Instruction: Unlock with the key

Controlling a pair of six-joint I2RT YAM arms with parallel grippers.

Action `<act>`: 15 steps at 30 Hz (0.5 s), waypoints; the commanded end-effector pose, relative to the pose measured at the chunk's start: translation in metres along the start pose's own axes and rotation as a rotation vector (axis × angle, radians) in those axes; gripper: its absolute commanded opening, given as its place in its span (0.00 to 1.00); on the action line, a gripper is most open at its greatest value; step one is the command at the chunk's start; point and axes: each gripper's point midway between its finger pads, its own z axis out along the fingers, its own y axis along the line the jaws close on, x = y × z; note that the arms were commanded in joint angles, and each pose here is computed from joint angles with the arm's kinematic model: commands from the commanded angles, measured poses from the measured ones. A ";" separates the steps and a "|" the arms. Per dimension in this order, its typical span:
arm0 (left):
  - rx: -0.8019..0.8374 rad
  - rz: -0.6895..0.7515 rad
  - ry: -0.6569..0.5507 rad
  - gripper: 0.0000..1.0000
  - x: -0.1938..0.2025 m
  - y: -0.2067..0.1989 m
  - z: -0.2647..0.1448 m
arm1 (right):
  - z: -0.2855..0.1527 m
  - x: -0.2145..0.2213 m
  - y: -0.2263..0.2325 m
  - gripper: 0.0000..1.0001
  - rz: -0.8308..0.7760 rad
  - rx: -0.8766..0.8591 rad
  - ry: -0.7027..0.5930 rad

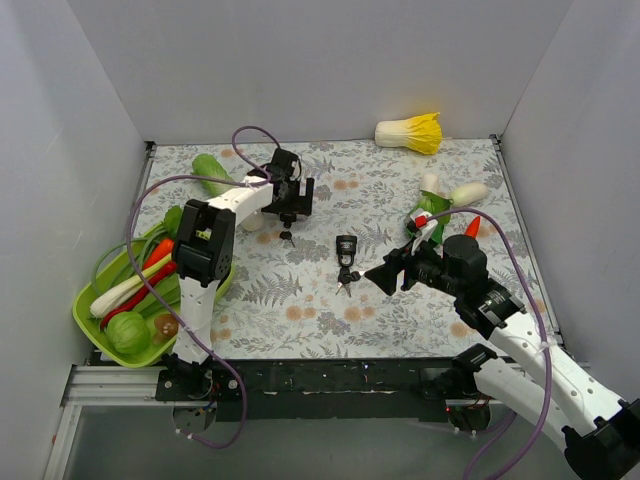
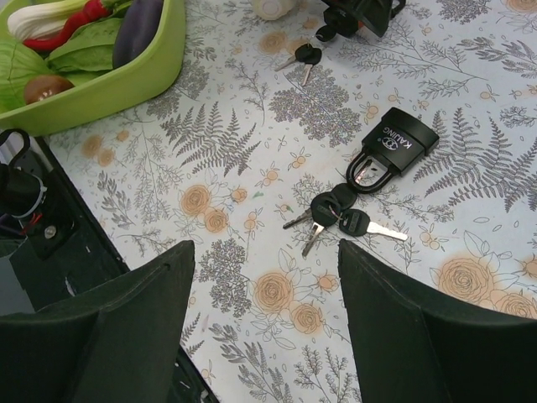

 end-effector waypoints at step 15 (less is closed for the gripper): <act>0.361 -0.054 -0.564 0.98 -0.062 -0.044 -0.211 | -0.005 -0.018 -0.033 0.73 0.047 0.244 0.038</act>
